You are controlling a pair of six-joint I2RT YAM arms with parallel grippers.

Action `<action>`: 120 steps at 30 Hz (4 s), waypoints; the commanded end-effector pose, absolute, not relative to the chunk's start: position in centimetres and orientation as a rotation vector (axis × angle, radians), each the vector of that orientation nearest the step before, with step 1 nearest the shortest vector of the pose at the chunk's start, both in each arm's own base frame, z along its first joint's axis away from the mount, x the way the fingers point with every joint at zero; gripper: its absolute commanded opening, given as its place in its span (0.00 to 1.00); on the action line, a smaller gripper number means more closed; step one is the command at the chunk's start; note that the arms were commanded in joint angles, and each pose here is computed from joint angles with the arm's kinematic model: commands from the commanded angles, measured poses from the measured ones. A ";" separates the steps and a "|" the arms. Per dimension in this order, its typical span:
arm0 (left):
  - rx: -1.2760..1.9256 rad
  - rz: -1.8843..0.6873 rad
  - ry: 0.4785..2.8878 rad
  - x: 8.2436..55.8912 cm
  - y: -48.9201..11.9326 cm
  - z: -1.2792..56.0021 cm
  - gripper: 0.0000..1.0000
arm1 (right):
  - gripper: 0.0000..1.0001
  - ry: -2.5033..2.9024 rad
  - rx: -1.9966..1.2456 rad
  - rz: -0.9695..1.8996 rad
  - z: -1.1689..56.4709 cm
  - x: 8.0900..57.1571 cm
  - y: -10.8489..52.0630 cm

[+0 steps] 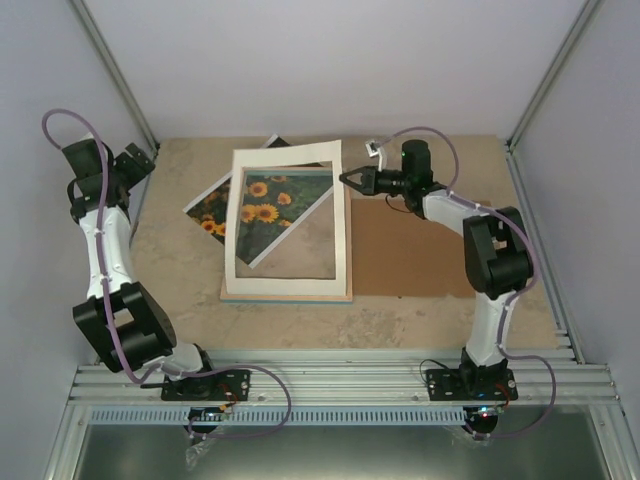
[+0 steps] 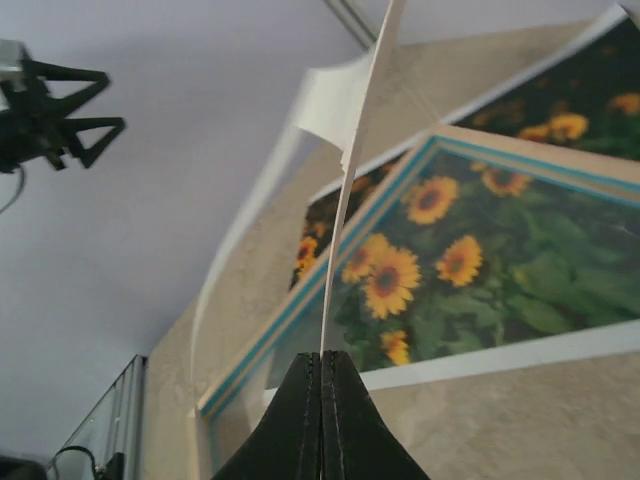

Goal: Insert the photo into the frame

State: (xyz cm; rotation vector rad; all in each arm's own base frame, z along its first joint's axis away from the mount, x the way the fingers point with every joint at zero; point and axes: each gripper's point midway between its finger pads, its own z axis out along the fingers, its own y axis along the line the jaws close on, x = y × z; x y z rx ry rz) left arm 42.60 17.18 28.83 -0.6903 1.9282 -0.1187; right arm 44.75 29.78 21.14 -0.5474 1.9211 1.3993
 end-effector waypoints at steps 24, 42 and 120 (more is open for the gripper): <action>-0.677 -0.163 1.965 44.0 17.2 26.7 0.99 | 0.01 2.084 -0.436 1.425 11.3 49.2 30.5; -0.671 -0.162 1.977 43.9 17.1 26.5 0.99 | 0.39 2.171 -0.386 1.331 9.1 50.4 30.2; -0.120 -0.891 2.674 47.5 9.4 0.5 0.79 | 0.88 1.971 -1.052 1.007 16.7 40.1 27.6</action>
